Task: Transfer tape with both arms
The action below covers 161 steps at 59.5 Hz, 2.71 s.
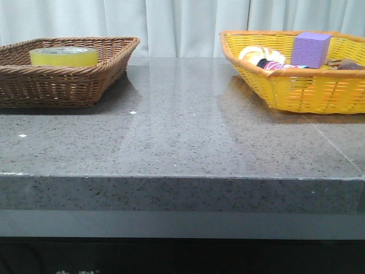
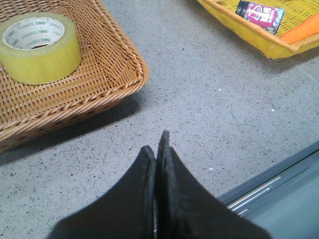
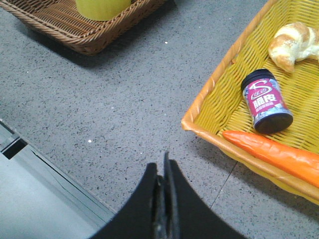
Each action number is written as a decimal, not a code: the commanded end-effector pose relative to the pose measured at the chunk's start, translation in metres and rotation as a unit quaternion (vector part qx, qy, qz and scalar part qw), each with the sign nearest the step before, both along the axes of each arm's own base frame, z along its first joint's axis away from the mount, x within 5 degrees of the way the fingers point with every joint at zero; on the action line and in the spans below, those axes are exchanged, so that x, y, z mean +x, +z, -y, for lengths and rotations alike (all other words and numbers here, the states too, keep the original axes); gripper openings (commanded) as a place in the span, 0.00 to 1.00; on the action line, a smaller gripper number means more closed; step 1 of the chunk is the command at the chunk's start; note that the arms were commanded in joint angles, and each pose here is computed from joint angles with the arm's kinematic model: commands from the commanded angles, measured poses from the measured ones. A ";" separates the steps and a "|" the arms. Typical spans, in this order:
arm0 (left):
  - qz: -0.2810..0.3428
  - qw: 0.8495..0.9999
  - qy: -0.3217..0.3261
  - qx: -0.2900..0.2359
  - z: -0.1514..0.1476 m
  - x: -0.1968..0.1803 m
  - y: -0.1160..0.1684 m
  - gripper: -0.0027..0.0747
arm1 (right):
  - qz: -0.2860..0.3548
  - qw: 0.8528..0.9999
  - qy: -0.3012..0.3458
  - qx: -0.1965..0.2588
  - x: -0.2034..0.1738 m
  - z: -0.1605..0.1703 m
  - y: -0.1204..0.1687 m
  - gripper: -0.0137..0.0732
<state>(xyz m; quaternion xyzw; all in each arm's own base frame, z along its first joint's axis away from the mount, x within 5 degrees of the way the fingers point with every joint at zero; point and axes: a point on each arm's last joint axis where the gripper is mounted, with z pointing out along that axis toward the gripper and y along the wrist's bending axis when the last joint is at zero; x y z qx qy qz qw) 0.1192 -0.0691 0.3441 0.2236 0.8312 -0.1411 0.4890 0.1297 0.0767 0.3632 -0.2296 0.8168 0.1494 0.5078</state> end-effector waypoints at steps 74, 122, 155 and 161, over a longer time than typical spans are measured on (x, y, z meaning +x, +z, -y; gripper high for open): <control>0.266 0.926 0.242 -0.114 -0.067 -0.064 -0.140 0.01 | 0.044 0.999 -0.005 0.020 0.001 0.001 0.014 0.08; 0.272 0.923 0.243 -0.123 -0.067 -0.063 -0.142 0.01 | 0.046 0.999 -0.006 0.021 0.001 0.001 0.015 0.08; 0.267 0.923 0.245 -0.126 -0.067 -0.063 -0.143 0.01 | 0.046 0.999 -0.006 0.021 0.001 0.001 0.015 0.08; 0.267 0.923 0.245 -0.126 -0.067 -0.063 -0.143 0.01 | 0.046 0.999 -0.006 0.021 0.001 0.001 0.015 0.08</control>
